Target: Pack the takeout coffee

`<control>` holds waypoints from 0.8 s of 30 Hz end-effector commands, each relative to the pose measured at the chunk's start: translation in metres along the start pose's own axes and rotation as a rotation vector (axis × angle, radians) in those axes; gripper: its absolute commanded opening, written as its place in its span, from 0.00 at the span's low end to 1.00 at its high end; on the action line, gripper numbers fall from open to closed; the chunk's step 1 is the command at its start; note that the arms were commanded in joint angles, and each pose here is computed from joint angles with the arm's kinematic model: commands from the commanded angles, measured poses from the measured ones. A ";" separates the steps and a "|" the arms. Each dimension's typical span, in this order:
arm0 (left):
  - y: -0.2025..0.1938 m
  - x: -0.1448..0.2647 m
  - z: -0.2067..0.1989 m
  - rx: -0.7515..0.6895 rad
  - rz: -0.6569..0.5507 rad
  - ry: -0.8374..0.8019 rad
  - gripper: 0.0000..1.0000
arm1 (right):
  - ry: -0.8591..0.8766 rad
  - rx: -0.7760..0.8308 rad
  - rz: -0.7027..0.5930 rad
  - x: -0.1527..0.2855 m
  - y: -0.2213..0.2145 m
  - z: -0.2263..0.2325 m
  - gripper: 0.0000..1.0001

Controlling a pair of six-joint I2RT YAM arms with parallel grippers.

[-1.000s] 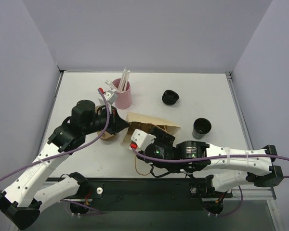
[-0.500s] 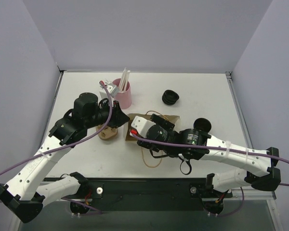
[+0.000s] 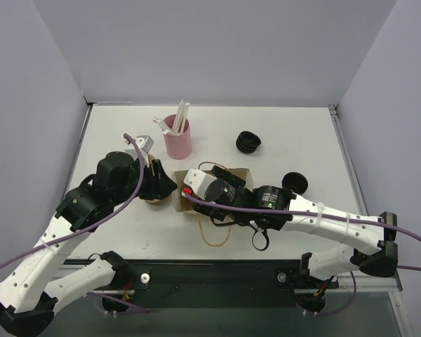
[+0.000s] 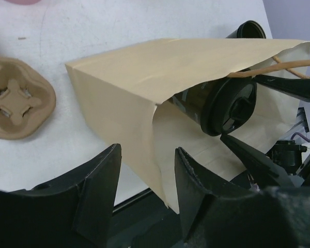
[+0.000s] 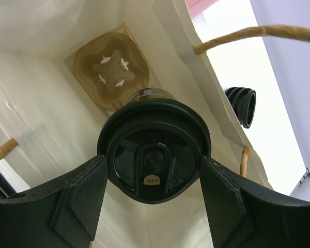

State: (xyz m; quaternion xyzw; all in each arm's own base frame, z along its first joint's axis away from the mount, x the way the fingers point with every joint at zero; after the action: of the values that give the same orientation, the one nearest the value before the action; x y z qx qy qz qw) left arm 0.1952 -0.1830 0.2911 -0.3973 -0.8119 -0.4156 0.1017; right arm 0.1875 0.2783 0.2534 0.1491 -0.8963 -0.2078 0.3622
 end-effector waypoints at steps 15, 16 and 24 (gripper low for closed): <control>-0.005 -0.029 -0.001 -0.023 0.036 0.002 0.00 | -0.039 -0.030 0.008 -0.003 -0.003 -0.003 0.36; -0.002 -0.030 -0.003 -0.051 0.033 -0.008 0.00 | -0.049 -0.034 0.000 -0.001 0.001 -0.007 0.36; 0.025 -0.035 -0.028 -0.272 -0.070 -0.142 0.00 | -0.077 0.007 0.011 0.004 -0.007 -0.009 0.36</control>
State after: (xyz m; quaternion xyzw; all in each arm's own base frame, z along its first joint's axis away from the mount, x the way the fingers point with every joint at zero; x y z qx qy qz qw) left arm 0.2201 -0.2025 0.2595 -0.4217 -0.7696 -0.4689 0.0999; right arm 0.1877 0.2787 0.2489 0.1407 -0.8996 -0.2129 0.3544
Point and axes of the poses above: each gripper's point midway between its finger pads, its own x axis back along the fingers, its own z axis along the line the jaws close on, y = z × x, the point moved 1 cm from there along x, back along the fingers, and after that the axes turned 14 degrees about x, right-handed, at the moved point
